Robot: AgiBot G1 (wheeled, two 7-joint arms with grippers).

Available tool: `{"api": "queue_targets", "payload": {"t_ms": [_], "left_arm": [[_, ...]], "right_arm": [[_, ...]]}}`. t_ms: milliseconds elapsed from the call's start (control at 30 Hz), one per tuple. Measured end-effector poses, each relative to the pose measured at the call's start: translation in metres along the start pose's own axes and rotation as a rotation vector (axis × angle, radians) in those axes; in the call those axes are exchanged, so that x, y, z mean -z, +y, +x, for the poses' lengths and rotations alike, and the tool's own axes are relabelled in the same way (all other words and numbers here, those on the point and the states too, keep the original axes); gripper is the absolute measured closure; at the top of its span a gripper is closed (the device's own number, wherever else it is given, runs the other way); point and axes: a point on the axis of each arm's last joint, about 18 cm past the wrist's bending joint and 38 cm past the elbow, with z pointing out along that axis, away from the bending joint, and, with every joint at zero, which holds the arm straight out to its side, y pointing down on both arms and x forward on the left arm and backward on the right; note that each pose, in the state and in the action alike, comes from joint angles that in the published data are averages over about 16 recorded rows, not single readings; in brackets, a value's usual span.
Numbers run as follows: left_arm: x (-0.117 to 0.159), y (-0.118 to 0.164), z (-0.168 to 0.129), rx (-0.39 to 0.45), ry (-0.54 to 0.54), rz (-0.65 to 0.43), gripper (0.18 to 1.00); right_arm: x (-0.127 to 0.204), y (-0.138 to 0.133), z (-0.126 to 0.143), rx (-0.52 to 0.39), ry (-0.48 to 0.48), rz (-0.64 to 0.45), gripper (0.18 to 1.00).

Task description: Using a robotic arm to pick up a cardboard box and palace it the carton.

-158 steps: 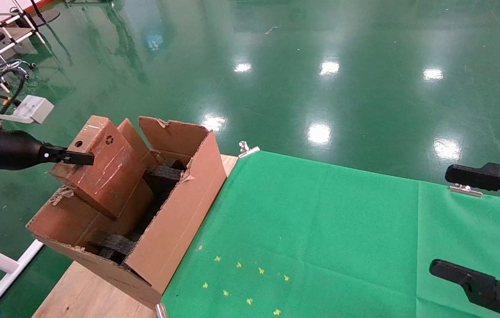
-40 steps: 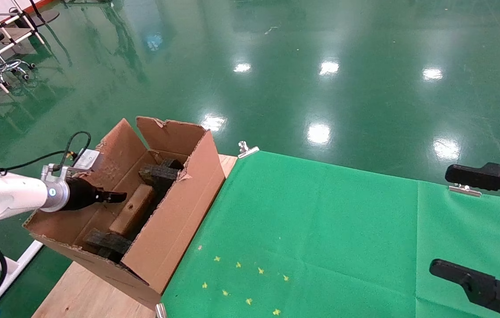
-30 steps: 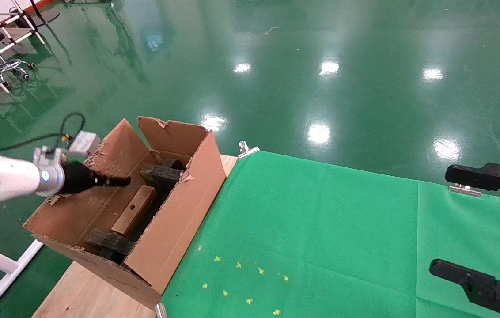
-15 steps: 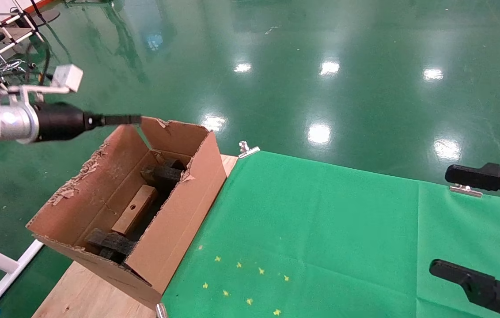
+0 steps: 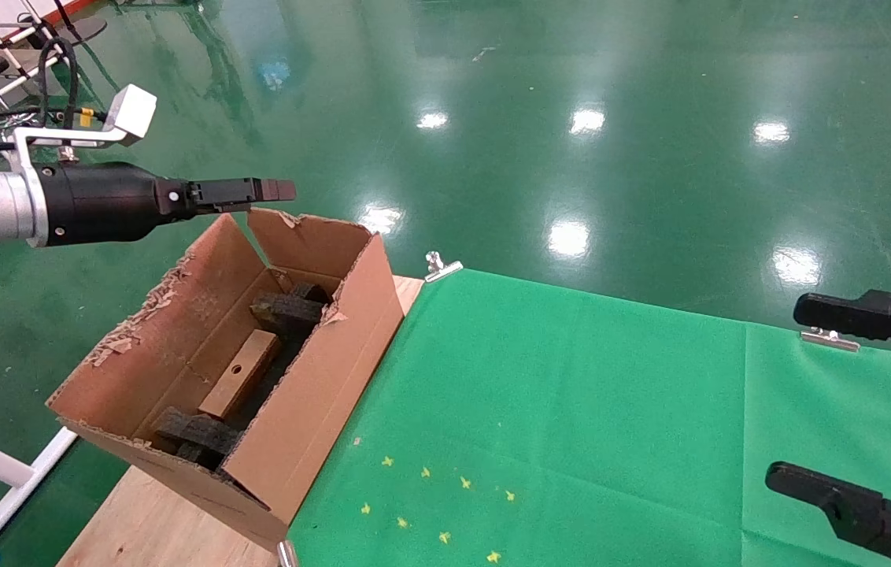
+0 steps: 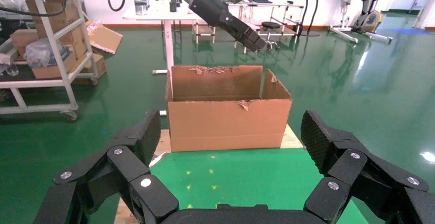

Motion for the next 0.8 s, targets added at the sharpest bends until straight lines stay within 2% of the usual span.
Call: {"api": "queue_targets", "payload": {"t_ms": [267, 800], "left_arm": [[-0.007, 0.003, 0.015, -0.073, 0.062, 0.006, 0.183], [-0.022, 0.022, 0.072, -0.316, 0.293, 0.041, 0.183]], "right_arm": [[0.000, 0.000, 0.000, 0.000, 0.000, 0.000, 0.178], [0.000, 0.000, 0.000, 0.000, 0.000, 0.000, 0.178]]}}
